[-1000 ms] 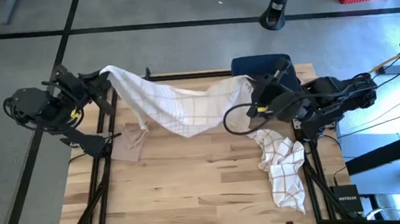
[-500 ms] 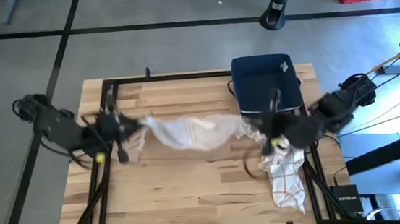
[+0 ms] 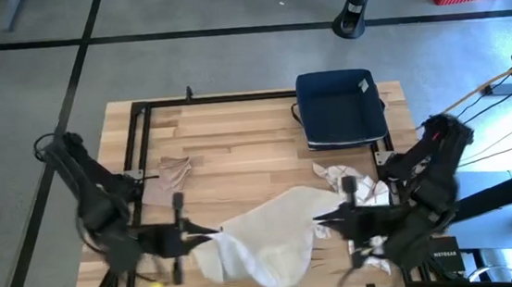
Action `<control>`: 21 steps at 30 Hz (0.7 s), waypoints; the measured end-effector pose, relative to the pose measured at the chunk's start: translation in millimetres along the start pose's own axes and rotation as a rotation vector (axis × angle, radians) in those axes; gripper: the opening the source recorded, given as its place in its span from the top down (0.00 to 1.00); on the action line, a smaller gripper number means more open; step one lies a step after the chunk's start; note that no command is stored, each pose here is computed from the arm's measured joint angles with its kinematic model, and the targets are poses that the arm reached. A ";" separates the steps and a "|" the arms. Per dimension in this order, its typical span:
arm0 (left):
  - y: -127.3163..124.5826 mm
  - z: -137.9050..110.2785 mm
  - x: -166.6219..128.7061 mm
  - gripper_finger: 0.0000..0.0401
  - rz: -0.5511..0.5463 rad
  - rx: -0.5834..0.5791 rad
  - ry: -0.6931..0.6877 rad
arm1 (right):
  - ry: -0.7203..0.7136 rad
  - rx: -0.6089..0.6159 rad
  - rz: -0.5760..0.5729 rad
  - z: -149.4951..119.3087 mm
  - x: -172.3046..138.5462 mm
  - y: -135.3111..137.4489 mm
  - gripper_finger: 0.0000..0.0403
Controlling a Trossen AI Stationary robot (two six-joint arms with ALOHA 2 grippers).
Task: Fold towel
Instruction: Fold the white patterned towel
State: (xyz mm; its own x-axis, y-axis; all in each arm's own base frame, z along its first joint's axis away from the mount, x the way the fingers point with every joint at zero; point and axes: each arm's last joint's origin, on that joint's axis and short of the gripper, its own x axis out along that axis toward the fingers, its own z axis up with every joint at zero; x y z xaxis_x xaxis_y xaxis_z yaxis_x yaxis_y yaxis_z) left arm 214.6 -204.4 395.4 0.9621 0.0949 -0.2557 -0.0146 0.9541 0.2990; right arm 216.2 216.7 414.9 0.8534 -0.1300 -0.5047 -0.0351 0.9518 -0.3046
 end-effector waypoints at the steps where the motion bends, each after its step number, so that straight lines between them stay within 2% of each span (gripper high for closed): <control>1: -5.0 -9.7 7.9 1.00 0.013 -0.001 0.036 | 0.040 -0.012 -0.024 -3.6 10.7 5.1 0.99; 7: -23.4 -79.3 53.2 0.99 0.118 -0.056 0.256 | 0.244 -0.070 -0.194 -38.1 77.6 35.2 0.99; 12: -29.9 -124.2 80.1 0.98 0.143 -0.105 0.397 | 0.468 -0.065 -0.183 -78.2 133.4 48.6 0.94; 17: -21.9 -139.6 96.1 0.85 0.057 -0.208 0.552 | 0.713 -0.037 -0.115 -110.5 173.2 45.2 0.80; 21: -5.8 -134.3 93.1 0.71 -0.088 -0.306 0.727 | 0.909 0.004 0.004 -117.5 179.9 33.0 0.65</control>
State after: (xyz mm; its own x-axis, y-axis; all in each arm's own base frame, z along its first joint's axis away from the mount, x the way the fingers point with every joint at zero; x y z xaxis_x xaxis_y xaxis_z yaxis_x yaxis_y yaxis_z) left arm 267.7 -163.0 246.4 0.5458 0.0766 -0.8344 -0.1229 0.9924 0.0107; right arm 307.5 192.1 219.2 0.1142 -0.2941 -0.9489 -0.0341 0.9534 -0.2996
